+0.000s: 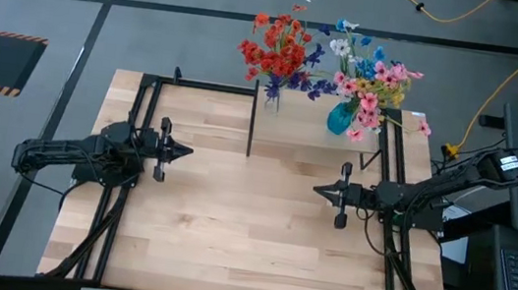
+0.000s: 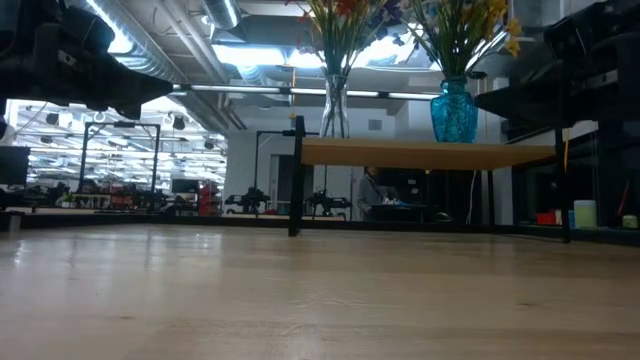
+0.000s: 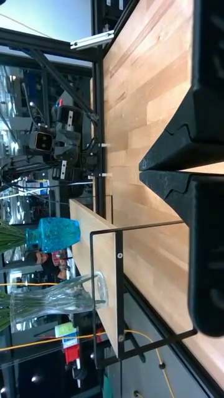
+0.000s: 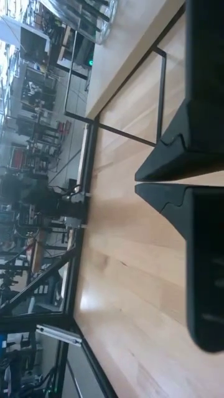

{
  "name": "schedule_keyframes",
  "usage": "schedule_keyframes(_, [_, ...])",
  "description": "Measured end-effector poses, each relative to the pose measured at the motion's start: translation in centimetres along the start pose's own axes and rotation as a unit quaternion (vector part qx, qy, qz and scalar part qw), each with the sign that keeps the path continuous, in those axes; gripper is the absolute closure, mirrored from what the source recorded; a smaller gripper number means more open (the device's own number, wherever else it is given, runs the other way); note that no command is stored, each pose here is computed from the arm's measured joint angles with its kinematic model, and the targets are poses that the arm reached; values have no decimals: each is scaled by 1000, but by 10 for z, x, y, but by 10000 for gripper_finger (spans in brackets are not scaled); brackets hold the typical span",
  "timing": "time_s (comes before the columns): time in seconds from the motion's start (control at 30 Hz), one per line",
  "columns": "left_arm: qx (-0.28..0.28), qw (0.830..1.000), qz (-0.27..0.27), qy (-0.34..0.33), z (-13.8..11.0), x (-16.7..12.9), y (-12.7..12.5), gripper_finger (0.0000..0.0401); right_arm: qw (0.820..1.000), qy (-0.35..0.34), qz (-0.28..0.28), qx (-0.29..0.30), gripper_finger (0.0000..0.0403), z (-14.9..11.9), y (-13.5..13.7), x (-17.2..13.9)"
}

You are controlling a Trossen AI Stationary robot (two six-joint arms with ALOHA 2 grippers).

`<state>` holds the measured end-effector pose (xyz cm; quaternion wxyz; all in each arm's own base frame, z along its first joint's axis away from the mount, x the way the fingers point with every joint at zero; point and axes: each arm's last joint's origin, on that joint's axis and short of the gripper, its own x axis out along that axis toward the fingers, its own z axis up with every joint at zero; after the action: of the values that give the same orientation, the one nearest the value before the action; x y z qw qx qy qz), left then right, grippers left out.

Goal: Pick and place flowers into a vace then onto a shelf
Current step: Return to Home Position

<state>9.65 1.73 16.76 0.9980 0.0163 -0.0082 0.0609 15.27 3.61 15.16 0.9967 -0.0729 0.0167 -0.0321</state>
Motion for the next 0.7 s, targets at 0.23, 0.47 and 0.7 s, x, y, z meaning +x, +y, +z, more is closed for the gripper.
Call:
schedule_keyframes(0.23, [0, 1000, 0, 0, 0, 0, 0, 395, 1000, 0, 0, -1, 383, 0, 0, 0])
schedule_keyframes(0.47, [0, 1000, 0, 0, 0, 0, 0, 395, 999, 5, 13, 38, 383, 2, -2, -5])
schedule_keyframes(0.7, [0, 1000, -1, 0, 0, 0, 0, 395, 992, 20, 112, 46, 383, 5, -8, -20])
